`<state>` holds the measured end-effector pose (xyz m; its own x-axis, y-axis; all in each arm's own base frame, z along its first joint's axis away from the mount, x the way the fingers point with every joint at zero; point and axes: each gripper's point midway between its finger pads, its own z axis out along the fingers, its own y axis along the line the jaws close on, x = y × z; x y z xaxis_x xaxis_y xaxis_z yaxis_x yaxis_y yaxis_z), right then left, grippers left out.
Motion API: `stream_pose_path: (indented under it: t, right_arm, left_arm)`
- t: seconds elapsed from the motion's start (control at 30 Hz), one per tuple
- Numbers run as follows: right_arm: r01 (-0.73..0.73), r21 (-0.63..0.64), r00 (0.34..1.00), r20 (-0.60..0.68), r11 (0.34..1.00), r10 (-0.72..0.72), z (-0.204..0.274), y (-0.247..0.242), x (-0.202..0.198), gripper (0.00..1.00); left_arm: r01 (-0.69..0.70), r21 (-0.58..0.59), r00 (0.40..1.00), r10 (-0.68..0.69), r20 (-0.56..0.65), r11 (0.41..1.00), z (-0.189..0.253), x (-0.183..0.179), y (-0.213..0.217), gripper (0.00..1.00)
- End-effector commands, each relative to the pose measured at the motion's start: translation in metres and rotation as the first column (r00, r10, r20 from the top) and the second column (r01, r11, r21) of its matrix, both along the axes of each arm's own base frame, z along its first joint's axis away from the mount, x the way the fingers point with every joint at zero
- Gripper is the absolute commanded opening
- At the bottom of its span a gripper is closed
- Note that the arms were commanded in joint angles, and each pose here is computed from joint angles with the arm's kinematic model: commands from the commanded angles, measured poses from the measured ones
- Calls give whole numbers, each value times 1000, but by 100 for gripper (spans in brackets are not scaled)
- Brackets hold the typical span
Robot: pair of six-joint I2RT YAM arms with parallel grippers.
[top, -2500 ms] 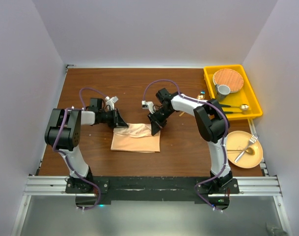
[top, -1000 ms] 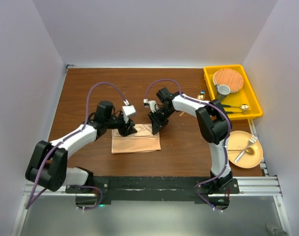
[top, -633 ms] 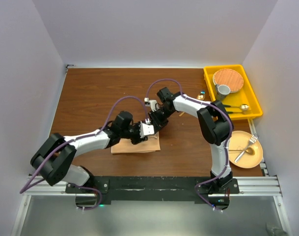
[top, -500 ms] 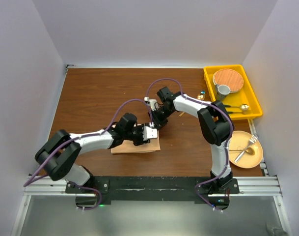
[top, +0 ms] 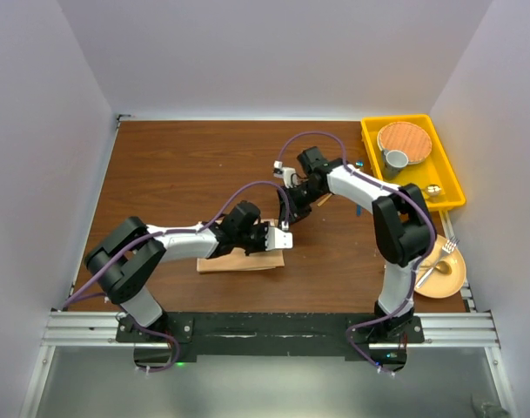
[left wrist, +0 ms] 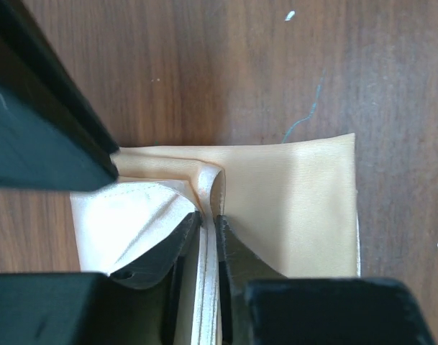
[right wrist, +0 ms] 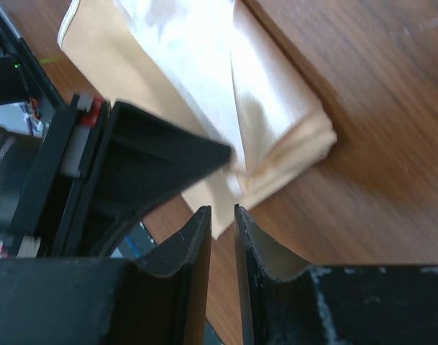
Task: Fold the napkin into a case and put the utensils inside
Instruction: Fold the lower triangle-folded napkin into the folded napkin.
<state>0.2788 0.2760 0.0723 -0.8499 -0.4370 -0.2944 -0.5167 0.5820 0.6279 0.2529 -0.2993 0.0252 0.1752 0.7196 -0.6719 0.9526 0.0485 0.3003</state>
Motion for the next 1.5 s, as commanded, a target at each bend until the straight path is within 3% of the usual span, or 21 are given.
stream_pose_path:
  t: [0.0, 0.33, 0.77, 1.07, 1.47]
  right_arm:
    - [20, -5, 998, -54, 1000, -20, -6, -7, -21, 25]
    - [80, -42, 990, -114, 996, -84, -42, -9, -25, 28]
    - [102, -75, 979, -171, 992, -114, -63, -11, -32, 18]
    - [100, -65, 980, -166, 993, -109, -57, -10, -29, 17]
    - [117, 42, 992, -57, 992, -114, 0, 2, -4, 32]
  left_arm:
    - [-12, -22, 998, 13, 54, 1000, 15, 13, -8, 15]
    - [-42, -27, 998, 43, 44, 999, 14, 16, -8, 7]
    - [-105, -66, 994, 106, 9, 992, 21, 33, -27, 0]
    - [-5, -33, 1000, 4, -19, 999, 15, 8, -16, 0]
    - [18, -13, 998, -18, -60, 1000, 6, 0, -14, 3]
